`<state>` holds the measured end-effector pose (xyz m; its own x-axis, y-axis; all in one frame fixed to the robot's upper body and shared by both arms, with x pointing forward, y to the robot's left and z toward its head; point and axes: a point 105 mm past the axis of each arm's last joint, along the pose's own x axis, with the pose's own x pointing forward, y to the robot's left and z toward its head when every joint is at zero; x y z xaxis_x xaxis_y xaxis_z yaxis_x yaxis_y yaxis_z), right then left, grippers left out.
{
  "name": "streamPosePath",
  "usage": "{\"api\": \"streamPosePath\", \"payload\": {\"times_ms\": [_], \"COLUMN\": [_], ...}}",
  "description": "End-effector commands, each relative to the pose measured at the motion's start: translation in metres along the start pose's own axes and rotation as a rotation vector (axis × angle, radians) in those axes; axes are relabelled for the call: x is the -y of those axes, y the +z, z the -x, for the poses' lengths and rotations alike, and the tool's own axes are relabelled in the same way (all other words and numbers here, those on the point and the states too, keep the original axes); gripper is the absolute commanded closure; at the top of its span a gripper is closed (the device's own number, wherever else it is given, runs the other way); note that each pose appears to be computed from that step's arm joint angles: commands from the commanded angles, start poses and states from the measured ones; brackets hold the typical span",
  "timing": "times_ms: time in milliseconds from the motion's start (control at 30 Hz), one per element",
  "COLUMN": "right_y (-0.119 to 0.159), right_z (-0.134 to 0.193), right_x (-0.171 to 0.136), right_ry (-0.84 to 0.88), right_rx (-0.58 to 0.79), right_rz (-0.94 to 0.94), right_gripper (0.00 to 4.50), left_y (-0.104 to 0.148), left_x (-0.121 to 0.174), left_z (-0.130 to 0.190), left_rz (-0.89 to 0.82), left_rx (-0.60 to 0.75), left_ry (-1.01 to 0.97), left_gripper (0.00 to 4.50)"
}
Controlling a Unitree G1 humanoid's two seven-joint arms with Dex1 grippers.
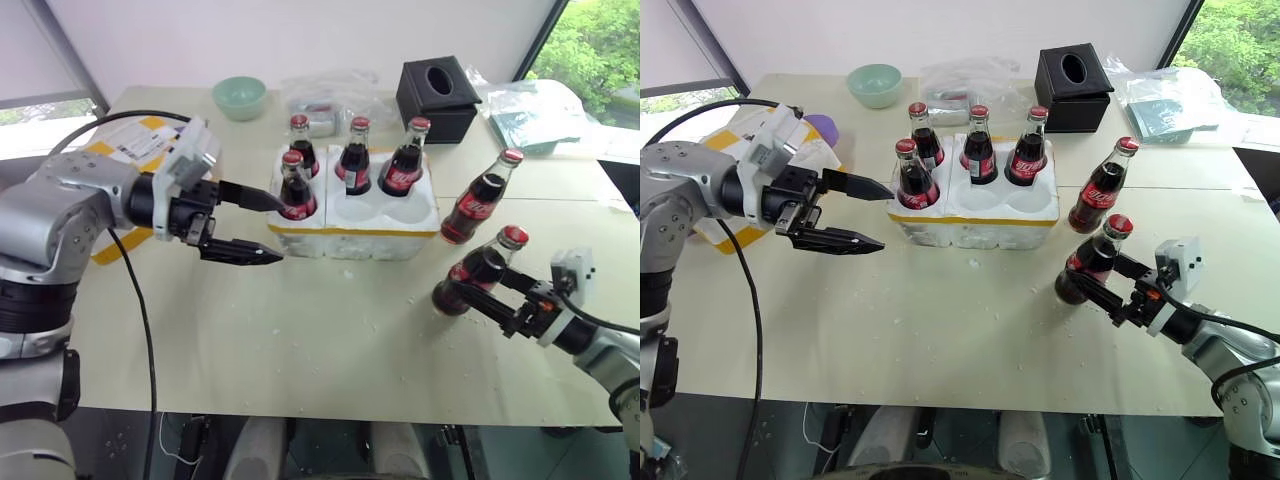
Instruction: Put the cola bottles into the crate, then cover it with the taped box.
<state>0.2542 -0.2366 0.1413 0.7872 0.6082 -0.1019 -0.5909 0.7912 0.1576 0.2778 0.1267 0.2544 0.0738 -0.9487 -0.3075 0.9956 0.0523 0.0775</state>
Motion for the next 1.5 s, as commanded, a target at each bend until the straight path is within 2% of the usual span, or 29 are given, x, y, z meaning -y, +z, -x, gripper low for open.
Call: {"api": "streamPosePath", "payload": {"times_ms": [33, 167, 267, 333, 567, 633, 700, 767, 867, 1067, 1233, 1367, 1500], "right_y": [0.004, 0.004, 0.007, 0.011, 0.062, 0.087, 0.121, 0.143, 0.158, 0.157, 0.143, 0.133, 0.114], "right_z": [-0.008, -0.016, -0.019, -0.018, -0.012, -0.014, -0.023, -0.036, -0.061, -0.116, -0.156, -0.173, -0.177], "right_x": [-0.003, -0.003, -0.003, -0.004, -0.013, -0.021, -0.037, -0.047, -0.054, -0.066, -0.065, -0.059, -0.069], "right_ry": [0.024, 0.038, 0.045, 0.051, 0.143, 0.213, 0.32, 0.385, 0.417, 0.445, 0.42, 0.395, 0.452], "right_rx": [0.033, 0.05, 0.066, 0.08, 0.168, 0.212, 0.276, 0.315, 0.332, 0.29, 0.262, 0.234, 0.176], "right_rz": [0.002, -0.012, -0.013, -0.015, 0.052, 0.072, 0.1, 0.117, 0.14, 0.179, 0.194, 0.19, 0.232], "right_gripper": [0.0, 0.0, 0.83, 1.6, 1.64, 1.64, 1.64, 1.64, 1.64, 1.64, 1.64, 1.64, 1.64], "left_y": [0.009, 0.009, 0.01, 0.01, 0.006, 0.007, 0.006, 0.005, 0.005, 0.005, 0.004, 0.004, 0.003], "left_x": [0.003, 0.002, 0.001, 0.001, 0.001, 0.002, 0.003, 0.003, 0.004, 0.008, 0.012, 0.014, 0.011], "left_z": [0.005, 0.005, 0.005, 0.005, 0.007, 0.007, 0.007, 0.008, 0.008, 0.01, 0.014, 0.017, 0.02], "left_rz": [-0.039, -0.041, -0.042, -0.039, -0.02, -0.017, -0.017, -0.017, -0.015, -0.012, -0.004, 0.002, 0.006], "left_rx": [0.009, 0.008, 0.009, 0.011, 0.021, 0.029, 0.036, 0.041, 0.051, 0.062, 0.063, 0.064, 0.076], "left_ry": [0.019, 0.028, 0.033, 0.038, 0.072, 0.084, 0.103, 0.119, 0.139, 0.175, 0.211, 0.238, 0.283], "left_gripper": [0.04, 0.04, 0.0, 0.0, 0.0, 0.0, 0.0, 0.0, 0.0, 0.0, 0.0, 0.0, 0.0]}}
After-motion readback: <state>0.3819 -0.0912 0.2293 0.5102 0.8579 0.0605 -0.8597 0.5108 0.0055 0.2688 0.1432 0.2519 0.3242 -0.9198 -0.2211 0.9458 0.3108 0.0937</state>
